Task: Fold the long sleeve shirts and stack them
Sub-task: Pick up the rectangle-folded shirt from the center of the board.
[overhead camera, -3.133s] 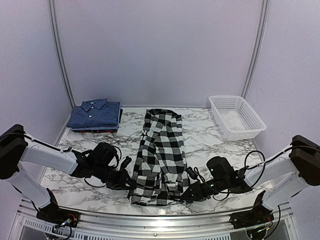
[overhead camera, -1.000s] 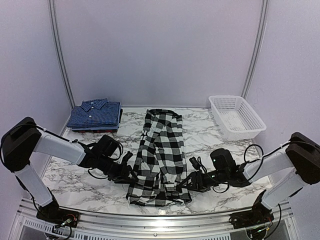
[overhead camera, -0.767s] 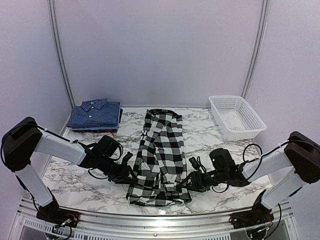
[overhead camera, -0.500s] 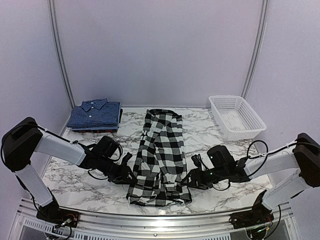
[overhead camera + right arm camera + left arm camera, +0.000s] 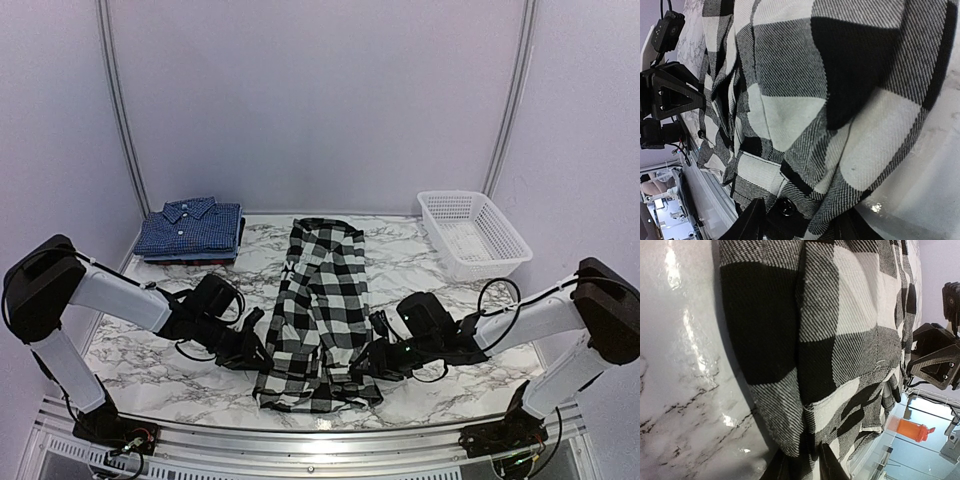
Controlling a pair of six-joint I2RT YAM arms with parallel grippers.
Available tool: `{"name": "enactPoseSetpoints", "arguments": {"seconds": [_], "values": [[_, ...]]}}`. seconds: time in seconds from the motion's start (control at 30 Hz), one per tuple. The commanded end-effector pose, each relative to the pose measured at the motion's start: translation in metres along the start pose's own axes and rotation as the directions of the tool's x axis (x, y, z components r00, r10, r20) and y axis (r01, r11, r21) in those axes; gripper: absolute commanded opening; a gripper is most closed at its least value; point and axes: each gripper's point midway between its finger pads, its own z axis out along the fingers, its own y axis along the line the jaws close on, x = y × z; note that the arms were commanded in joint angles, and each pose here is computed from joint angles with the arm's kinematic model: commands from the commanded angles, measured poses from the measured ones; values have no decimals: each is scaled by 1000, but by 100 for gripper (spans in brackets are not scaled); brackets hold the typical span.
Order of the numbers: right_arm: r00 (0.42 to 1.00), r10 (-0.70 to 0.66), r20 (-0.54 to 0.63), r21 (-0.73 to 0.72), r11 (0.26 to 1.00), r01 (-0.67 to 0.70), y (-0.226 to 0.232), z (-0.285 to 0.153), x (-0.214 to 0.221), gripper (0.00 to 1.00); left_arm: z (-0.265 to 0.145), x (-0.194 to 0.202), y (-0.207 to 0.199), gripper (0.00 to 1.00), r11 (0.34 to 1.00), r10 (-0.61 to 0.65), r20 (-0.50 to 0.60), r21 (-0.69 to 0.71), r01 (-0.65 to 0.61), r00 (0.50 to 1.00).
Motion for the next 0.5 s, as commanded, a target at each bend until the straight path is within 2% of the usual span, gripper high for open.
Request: {"name": "enactPoseSetpoints", "arguments": {"seconds": [0.0, 0.07, 0.27, 0.47], "values": [[997, 62, -37, 106, 993, -58, -26, 4, 17, 44, 2, 9, -1, 20, 1000, 4, -19, 12, -4, 1000], [998, 58, -32, 107, 993, -54, -25, 4, 14, 41, 2, 8, -4, 20, 1000, 10, -16, 19, -9, 1000], [999, 40, -28, 80, 996, -38, -15, 7, 8, 16, 2, 6, -15, 16, 998, 14, -9, 58, -14, 1000], [999, 29, -18, 21, 999, -29, 0, 5, 2, 0, -4, 1, -29, 10, 995, 14, 5, 94, -14, 1000]]}}
